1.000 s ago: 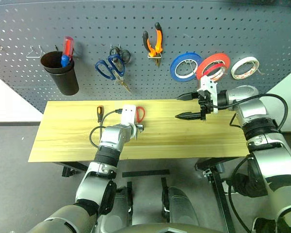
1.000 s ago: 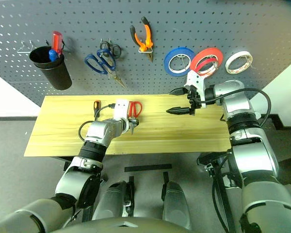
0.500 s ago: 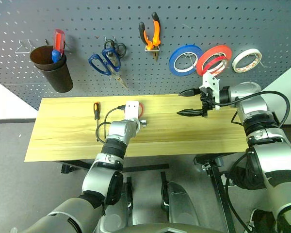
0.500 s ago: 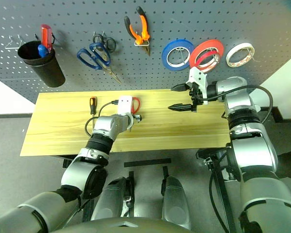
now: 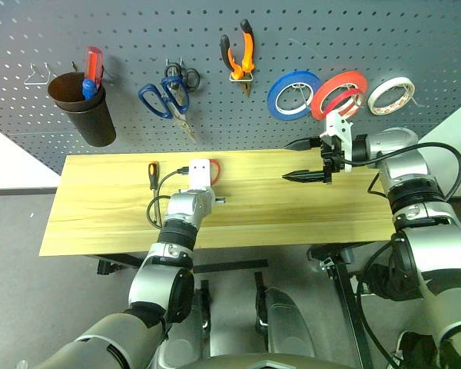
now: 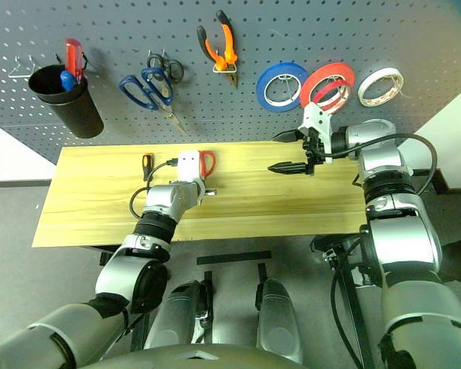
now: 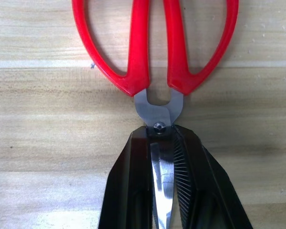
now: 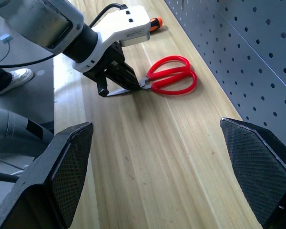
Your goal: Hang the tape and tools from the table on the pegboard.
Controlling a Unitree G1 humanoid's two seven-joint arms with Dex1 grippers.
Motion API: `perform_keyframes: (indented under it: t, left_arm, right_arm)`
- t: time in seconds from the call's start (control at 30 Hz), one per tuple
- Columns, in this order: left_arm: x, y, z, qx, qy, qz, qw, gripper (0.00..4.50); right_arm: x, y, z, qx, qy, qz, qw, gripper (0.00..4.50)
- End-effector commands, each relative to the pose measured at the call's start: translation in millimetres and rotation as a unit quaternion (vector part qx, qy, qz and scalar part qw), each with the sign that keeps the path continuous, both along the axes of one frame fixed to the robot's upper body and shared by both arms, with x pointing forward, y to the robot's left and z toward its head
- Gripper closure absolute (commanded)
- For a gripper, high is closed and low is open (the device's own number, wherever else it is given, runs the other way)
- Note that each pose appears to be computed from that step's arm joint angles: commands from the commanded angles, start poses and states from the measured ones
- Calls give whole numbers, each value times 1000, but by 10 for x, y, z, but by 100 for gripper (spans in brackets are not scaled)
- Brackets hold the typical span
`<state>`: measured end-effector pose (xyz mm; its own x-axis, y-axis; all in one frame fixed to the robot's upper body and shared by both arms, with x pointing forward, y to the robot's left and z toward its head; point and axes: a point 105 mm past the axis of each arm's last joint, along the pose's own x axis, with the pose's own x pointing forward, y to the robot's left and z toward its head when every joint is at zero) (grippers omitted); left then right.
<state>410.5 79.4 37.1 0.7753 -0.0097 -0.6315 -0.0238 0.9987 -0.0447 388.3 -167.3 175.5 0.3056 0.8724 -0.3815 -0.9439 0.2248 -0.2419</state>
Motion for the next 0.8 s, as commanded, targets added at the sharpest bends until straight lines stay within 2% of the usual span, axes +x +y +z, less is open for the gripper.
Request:
perform_keyframes:
  t: [0.03,0.2,0.43,0.6,0.8]
  left_arm:
    - [-83,47,-167,2,28,4,1000,424]
    - [-126,44,-141,-13,27,-15,999,424]
    - [-330,131,95,-14,-25,-100,995,424]
    - [-597,379,415,27,-136,-173,975,424]
    - [-918,474,763,1,-227,-239,944,424]
  right_arm:
    - [9,-56,112,2,-22,-4,1000,0]
    - [21,-50,154,9,-24,-7,1000,0]
    - [-32,-59,213,16,-27,7,999,0]
    - [-123,11,364,45,-37,33,998,0]
    - [-236,45,540,93,-34,40,994,0]
